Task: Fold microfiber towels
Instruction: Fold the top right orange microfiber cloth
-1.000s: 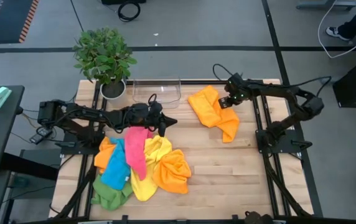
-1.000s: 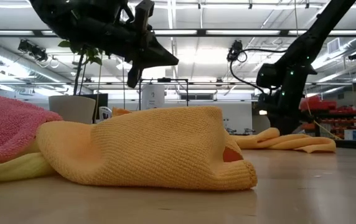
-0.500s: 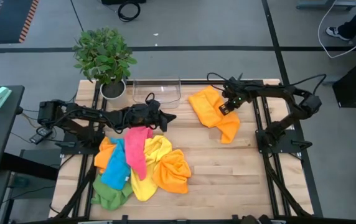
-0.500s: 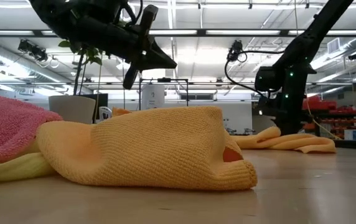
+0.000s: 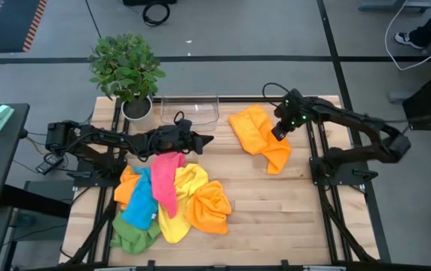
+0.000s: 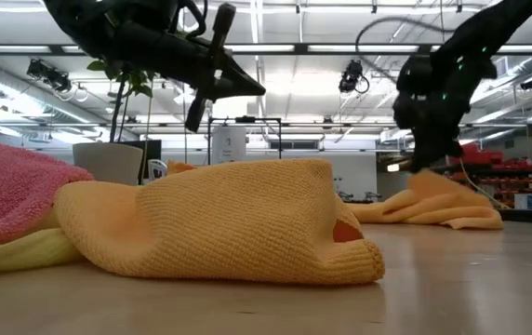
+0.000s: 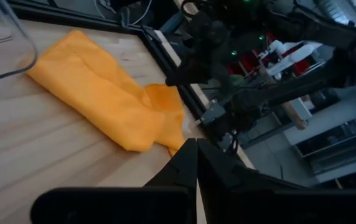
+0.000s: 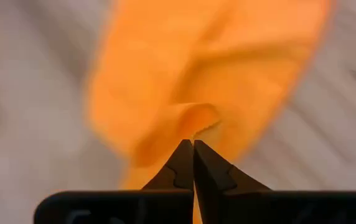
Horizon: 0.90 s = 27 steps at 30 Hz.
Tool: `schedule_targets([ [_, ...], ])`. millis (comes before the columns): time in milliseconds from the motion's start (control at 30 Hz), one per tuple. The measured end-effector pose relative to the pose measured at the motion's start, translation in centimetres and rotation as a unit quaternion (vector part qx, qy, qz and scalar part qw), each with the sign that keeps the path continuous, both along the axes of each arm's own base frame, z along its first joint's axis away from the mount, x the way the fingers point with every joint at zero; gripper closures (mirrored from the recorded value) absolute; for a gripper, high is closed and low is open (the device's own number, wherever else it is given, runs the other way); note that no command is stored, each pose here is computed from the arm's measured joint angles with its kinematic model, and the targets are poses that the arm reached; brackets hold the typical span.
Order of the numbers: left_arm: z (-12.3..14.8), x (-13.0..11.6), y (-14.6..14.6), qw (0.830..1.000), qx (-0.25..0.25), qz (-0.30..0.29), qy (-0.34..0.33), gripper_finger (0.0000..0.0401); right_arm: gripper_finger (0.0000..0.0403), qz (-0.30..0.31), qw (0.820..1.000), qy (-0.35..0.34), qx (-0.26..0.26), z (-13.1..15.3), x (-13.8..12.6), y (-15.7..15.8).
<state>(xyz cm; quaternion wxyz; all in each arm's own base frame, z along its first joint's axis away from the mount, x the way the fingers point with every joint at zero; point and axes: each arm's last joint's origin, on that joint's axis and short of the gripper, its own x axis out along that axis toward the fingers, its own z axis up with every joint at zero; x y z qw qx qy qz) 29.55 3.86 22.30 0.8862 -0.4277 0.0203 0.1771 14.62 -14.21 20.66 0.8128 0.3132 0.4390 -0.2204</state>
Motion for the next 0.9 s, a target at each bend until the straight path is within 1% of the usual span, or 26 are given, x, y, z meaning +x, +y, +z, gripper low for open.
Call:
schedule_targets([
  [133, 0.1, 0.1, -0.6, 1.0, 0.002, -0.005, -0.006, 0.0394, 0.0398, 0.033, 0.998, -0.052, 0.008, 1.8, 0.3, 2.3],
  [233, 0.1, 0.1, -1.1, 1.0, 0.004, -0.013, -0.006, 0.0382, 0.0399, 0.053, 0.996, -0.064, 0.021, 2.6, 0.4, 4.1],
  [367, 0.1, 0.2, -2.0, 0.999, 0.03, -0.033, 0.002, 0.037, 0.0399, 0.082, 0.993, -0.052, 0.063, 3.3, -0.4, 7.1],
  [500, 0.1, 0.2, -2.5, 0.997, 0.061, -0.047, 0.01, 0.0373, 0.04, 0.119, 0.986, -0.031, 0.115, 4.1, -2.1, 10.6],
  [600, 0.5, 0.4, -2.4, 0.992, 0.109, -0.067, 0.019, 0.0385, 0.04, 0.123, 0.98, -0.012, 0.158, 4.5, -3.3, 12.9],
  [667, 1.5, 0.9, -2.2, 0.981, 0.162, -0.101, 0.02, 0.0391, 0.04, 0.109, 0.979, 0.005, 0.174, 4.6, -3.6, 14.0],
  [733, 2.4, 1.9, -2.0, 0.968, 0.209, -0.134, 0.04, 0.0394, 0.04, 0.084, 0.98, 0.024, 0.177, 4.6, -3.7, 15.1],
  [833, 3.2, 4.2, -1.5, 0.942, 0.259, -0.184, 0.107, 0.039, 0.04, 0.05, 0.98, 0.053, 0.187, 4.1, -3.2, 16.8],
  [900, 3.6, 6.1, -1.1, 0.92, 0.29, -0.219, 0.15, 0.0376, 0.04, 0.035, 0.977, 0.078, 0.194, 3.2, -2.9, 18.2],
])
